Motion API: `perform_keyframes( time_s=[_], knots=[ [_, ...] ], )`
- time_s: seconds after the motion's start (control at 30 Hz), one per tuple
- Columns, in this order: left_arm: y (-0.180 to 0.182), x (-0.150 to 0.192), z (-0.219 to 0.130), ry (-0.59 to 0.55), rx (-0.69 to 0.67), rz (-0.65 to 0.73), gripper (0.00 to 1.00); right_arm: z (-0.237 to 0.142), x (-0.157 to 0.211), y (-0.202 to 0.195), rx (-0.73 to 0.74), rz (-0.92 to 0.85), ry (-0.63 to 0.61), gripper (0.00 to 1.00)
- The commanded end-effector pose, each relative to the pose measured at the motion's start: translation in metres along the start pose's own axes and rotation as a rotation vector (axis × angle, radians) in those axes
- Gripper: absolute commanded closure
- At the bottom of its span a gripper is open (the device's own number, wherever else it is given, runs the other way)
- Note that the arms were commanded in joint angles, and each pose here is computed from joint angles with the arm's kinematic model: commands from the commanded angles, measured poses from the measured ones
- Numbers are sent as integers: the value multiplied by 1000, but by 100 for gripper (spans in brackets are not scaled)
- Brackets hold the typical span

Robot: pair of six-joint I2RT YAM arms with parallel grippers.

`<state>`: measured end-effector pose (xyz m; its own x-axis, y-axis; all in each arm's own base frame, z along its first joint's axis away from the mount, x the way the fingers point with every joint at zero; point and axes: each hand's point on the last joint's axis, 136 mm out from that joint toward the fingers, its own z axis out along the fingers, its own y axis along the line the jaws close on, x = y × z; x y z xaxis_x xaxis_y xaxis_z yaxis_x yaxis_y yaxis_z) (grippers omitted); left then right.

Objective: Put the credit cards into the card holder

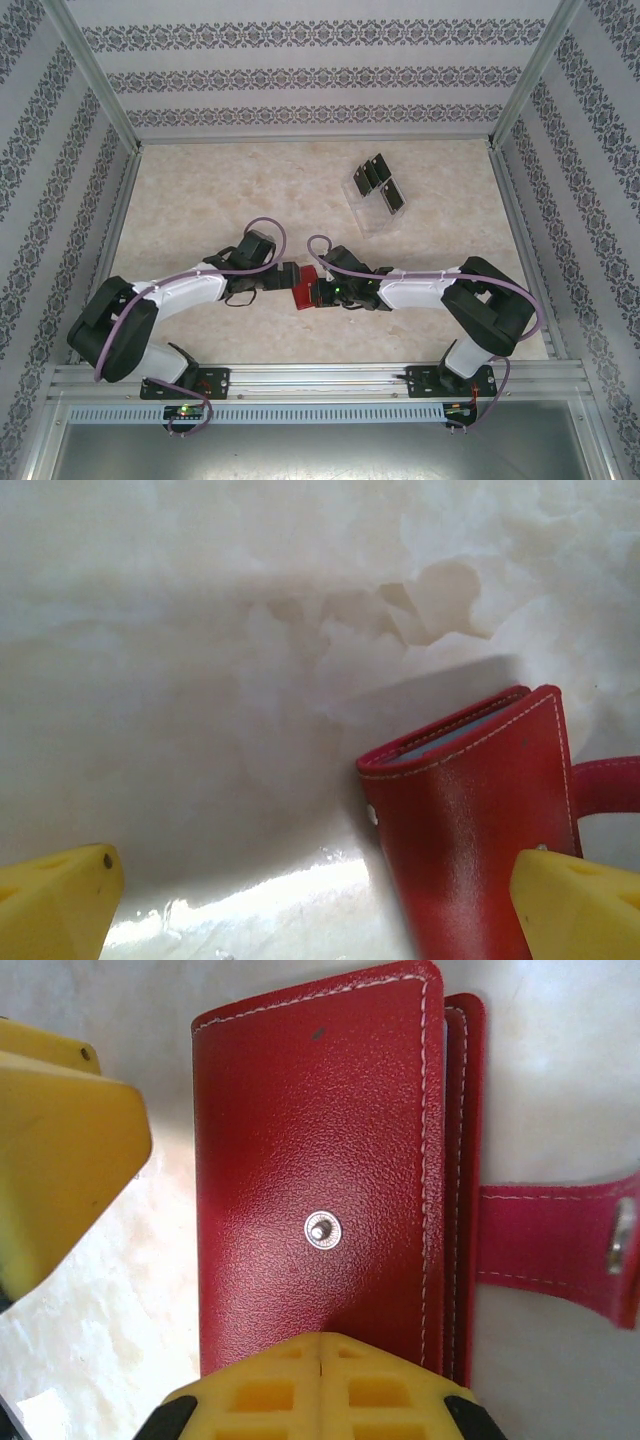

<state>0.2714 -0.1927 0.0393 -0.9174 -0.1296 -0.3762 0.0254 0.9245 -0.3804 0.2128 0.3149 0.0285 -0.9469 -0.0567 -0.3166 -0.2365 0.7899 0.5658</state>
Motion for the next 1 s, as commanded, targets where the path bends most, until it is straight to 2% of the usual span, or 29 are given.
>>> perform_keyframes(
  time_s=[0.0,0.2,0.6,0.9,0.97],
  knots=[
    [-19,-15,3,-46,55,35,0,5,3,-2,5,5,12,100],
    [-16,-13,15,-22,31,36,0,7,4,-3,5,9,17,100],
    [29,10,28,99,-206,49,0,8,2,-1,-1,13,24,100],
    [42,11,25,129,-322,109,0,4,-2,2,-7,18,24,100],
    [43,13,26,138,-330,116,0,1,-5,6,-21,21,21,95]
  ],
)
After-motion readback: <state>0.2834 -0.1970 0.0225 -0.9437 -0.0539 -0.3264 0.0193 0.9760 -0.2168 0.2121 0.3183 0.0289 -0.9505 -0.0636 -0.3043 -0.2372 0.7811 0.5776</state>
